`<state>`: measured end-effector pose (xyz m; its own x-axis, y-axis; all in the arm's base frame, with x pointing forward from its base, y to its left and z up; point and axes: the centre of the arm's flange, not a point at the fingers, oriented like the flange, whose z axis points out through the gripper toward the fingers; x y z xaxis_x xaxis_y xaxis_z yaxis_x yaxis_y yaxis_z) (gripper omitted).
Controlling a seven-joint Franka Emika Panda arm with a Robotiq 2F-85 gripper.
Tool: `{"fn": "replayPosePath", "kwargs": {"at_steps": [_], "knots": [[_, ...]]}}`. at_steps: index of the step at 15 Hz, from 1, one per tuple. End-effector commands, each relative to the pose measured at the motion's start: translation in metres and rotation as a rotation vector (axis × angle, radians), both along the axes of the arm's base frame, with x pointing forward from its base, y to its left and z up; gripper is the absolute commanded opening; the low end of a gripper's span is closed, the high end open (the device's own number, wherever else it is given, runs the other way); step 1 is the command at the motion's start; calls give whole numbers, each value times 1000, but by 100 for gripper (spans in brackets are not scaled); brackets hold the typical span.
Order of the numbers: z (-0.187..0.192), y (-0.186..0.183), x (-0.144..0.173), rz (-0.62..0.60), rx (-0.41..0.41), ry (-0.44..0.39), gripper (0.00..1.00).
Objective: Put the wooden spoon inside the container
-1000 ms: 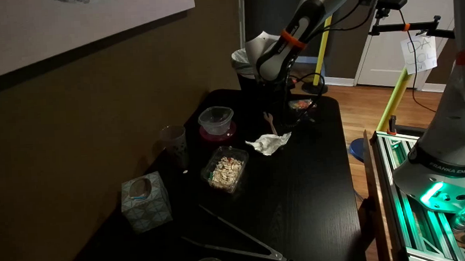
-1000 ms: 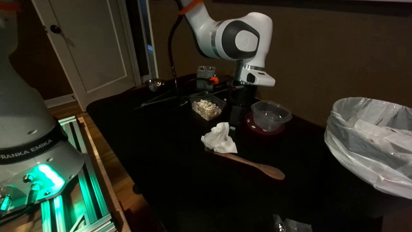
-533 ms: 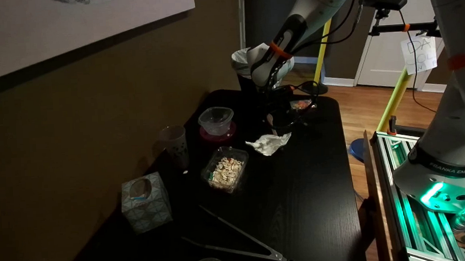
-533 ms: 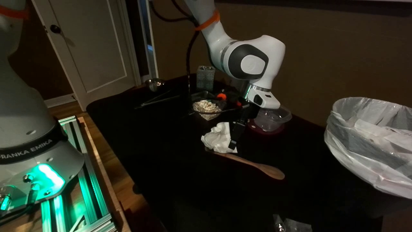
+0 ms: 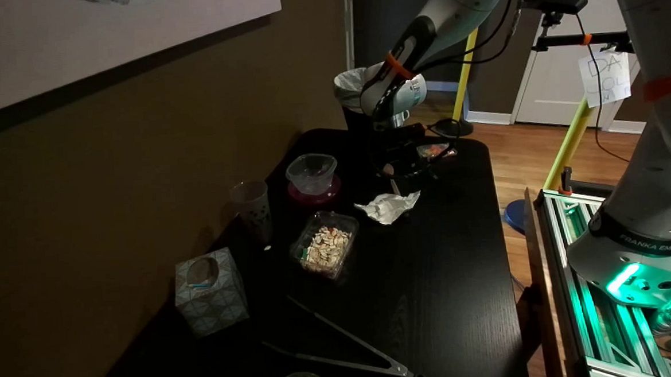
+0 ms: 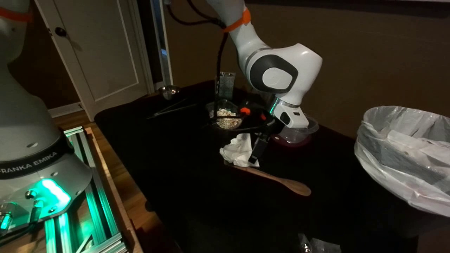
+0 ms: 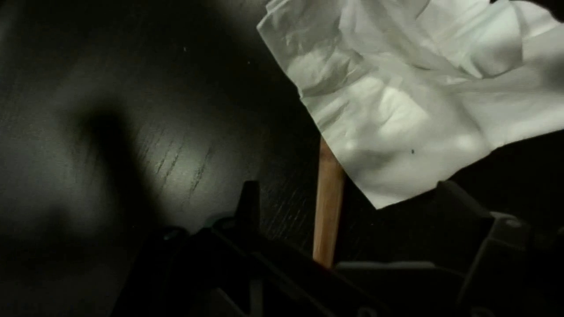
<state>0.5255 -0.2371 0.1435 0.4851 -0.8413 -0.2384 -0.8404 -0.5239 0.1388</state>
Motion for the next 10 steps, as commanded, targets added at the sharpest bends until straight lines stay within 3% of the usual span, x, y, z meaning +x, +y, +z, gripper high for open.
{"fn": "replayPosePath", "kwargs": {"at_steps": [1, 6, 10], "knots": [[-12, -25, 0, -16, 109, -42, 100], [-6, -30, -7, -27, 74, -50, 100], [-18, -35, 3, -155, -5, -204, 100]]}}
